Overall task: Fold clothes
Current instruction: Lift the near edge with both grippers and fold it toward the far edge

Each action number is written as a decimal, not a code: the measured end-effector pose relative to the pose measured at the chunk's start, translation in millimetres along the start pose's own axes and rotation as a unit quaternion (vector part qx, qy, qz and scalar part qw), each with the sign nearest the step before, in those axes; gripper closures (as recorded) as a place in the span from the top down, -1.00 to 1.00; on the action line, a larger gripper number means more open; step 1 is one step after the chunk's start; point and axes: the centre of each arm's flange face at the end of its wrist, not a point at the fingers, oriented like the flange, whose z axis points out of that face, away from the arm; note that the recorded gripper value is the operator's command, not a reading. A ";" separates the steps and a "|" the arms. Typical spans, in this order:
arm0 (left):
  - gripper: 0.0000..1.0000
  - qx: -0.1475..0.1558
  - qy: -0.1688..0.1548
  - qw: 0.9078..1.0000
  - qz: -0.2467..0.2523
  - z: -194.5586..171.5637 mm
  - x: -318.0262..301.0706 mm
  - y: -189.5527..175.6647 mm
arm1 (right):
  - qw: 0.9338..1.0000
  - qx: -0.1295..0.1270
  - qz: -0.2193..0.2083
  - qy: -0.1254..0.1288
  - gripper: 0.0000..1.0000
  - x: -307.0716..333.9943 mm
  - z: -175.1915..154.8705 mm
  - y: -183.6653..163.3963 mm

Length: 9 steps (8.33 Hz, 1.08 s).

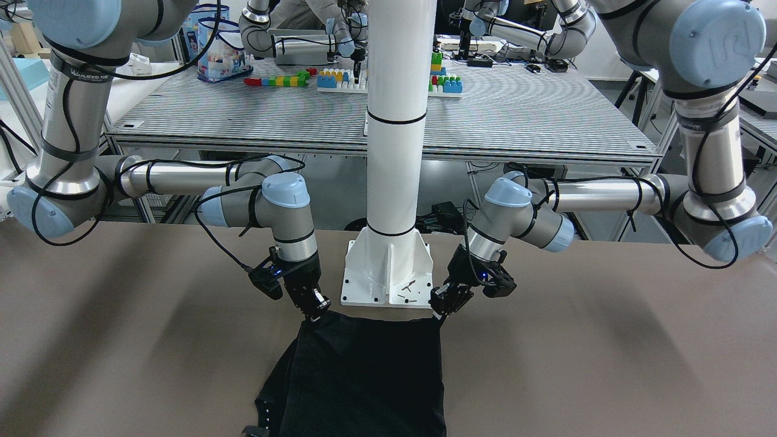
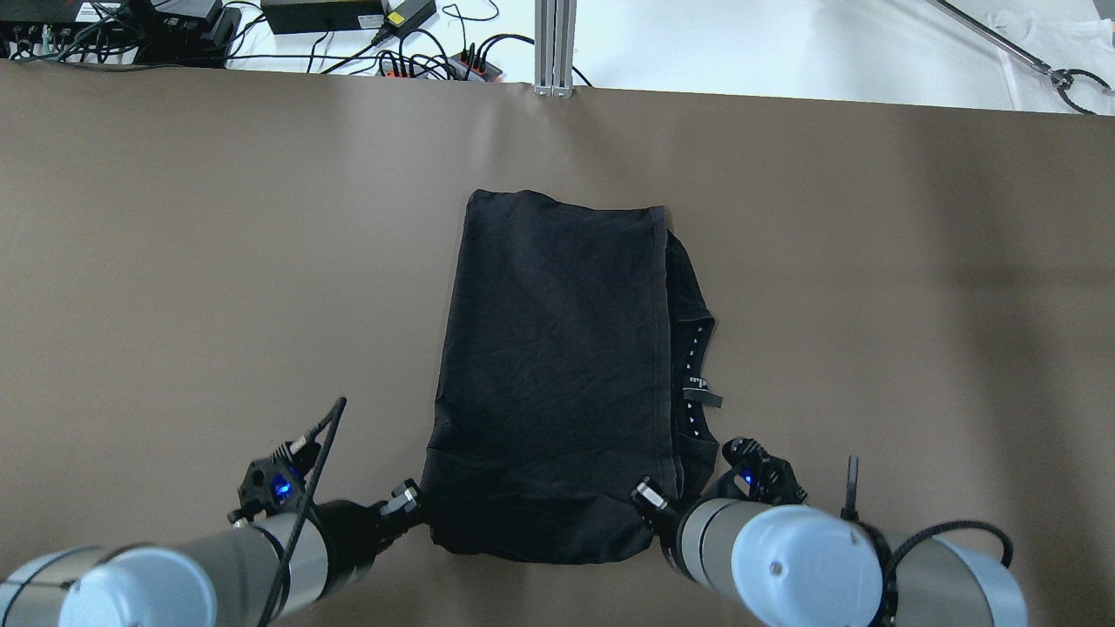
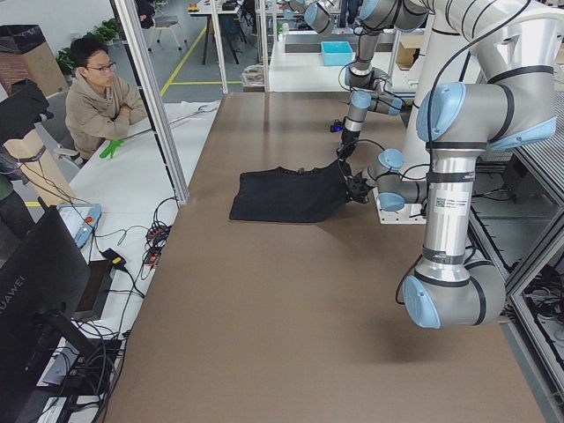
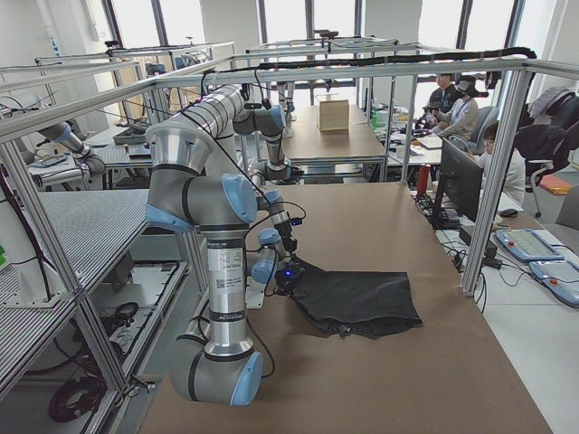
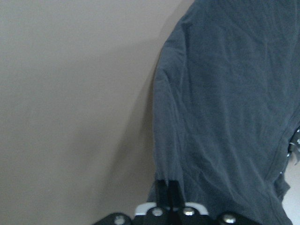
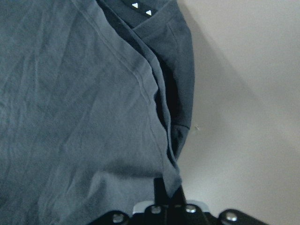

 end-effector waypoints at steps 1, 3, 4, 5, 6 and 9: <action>-1.00 -0.001 -0.002 1.000 -0.002 -10.3 32.5 -24.6 | 1.000 -0.009 0.000 -0.003 -1.00 -18.0 -12.8 -24.9; -1.00 0.016 -0.008 1.000 -0.004 -26.5 106.2 -74.9 | 1.000 -0.006 -0.002 -0.018 -1.00 -63.9 -33.4 -87.4; -1.00 0.024 -0.015 1.000 -0.007 -22.7 135.1 -101.3 | 1.000 0.002 -0.005 -0.021 -1.00 -93.8 -31.7 -115.6; -1.00 0.036 -0.021 0.999 -0.011 -11.2 163.0 -128.0 | 1.000 0.009 -0.009 -0.019 -1.00 -119.8 -27.1 -143.1; -1.00 0.048 -0.030 0.998 -0.017 5.6 188.1 -153.5 | 1.000 0.013 -0.012 -0.012 -1.00 -139.4 -21.4 -167.9; -0.83 0.083 -0.036 0.995 -0.028 87.5 240.3 -235.9 | 1.000 0.022 -0.015 -0.003 -1.00 -203.0 16.6 -220.0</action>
